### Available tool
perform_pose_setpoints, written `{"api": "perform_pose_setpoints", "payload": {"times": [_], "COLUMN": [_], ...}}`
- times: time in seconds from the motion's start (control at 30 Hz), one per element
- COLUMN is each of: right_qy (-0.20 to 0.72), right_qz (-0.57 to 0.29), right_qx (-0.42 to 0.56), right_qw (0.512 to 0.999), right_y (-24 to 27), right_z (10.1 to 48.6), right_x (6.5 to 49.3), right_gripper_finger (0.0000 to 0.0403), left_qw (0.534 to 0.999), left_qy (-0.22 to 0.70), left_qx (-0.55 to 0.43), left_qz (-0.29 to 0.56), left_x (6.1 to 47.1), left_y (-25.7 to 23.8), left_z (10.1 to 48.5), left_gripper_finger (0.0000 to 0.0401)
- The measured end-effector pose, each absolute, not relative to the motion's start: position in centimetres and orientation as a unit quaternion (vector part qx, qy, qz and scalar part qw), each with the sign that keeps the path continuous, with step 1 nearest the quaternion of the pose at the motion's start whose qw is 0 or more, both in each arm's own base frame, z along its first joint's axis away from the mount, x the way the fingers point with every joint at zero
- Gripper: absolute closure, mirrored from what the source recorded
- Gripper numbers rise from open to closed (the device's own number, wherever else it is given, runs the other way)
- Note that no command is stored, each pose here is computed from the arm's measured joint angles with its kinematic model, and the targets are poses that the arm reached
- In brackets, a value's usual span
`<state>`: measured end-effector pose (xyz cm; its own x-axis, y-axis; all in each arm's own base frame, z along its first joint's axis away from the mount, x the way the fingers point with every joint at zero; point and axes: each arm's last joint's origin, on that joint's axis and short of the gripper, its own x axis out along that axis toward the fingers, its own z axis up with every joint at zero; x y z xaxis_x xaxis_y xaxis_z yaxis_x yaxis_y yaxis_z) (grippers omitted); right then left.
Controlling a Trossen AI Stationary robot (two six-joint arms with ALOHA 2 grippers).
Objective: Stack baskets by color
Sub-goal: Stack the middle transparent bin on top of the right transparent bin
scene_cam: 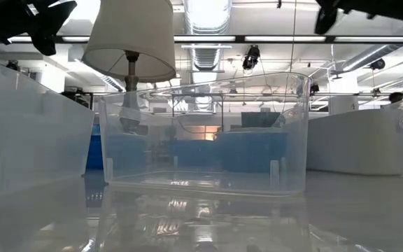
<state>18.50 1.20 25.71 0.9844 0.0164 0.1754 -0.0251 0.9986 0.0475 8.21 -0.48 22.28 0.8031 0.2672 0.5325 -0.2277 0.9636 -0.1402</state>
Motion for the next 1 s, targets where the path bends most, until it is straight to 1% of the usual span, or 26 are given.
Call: {"api": "perform_pose_setpoints", "payload": {"times": [0.13,0.2,0.3,0.4,0.47,0.53,0.67,0.77,0.87,1.0], "right_qy": [-0.051,-0.001,0.023,0.083,0.139,0.165,0.249,0.314,0.350,0.406], "right_qz": [0.010,0.009,0.014,0.024,0.025,0.024,0.022,0.023,0.019,0.031], "right_qx": [-0.003,-0.022,-0.033,-0.040,-0.047,-0.043,-0.047,-0.055,-0.055,-0.044], "right_qw": [0.999,1.000,0.999,0.995,0.989,0.985,0.967,0.947,0.935,0.912], "right_y": [2.9,4.0,5.8,7.6,8.8,9.9,12.0,13.4,14.4,15.6], "right_z": [26.9,26.6,28.2,28.9,29.0,30.3,31.5,31.6,32.5,32.1], "right_x": [21.3,22.6,24.4,26.1,27.0,27.9,29.5,30.7,31.8,33.1], "right_gripper_finger": [0.0394,0.0394,0.0394,0.0394,0.0394,0.0394,0.0394,0.0394,0.0394,0.0394], "left_qw": [0.949,0.949,0.949,0.949,0.949,0.949,0.947,0.944,0.944,0.944], "left_qy": [-0.286,-0.286,-0.286,-0.287,-0.288,-0.288,-0.295,-0.304,-0.305,-0.305], "left_qx": [-0.036,-0.045,-0.047,-0.046,-0.045,-0.045,-0.047,-0.050,-0.050,-0.050], "left_qz": [0.130,0.127,0.126,0.122,0.118,0.118,0.118,0.118,0.116,0.116], "left_x": [8.2,8.2,8.2,8.2,8.2,8.2,8.1,8.0,8.0,8.0], "left_y": [-0.5,-0.5,-0.5,-0.5,-0.5,-0.5,-0.5,-0.5,-0.5,-0.5], "left_z": [22.3,22.3,22.3,22.3,22.3,22.3,22.4,22.6,22.6,22.6], "left_gripper_finger": [0.0258,0.0258,0.0258,0.0258,0.0258,0.0258,0.0258,0.0258,0.0258,0.0258]}}
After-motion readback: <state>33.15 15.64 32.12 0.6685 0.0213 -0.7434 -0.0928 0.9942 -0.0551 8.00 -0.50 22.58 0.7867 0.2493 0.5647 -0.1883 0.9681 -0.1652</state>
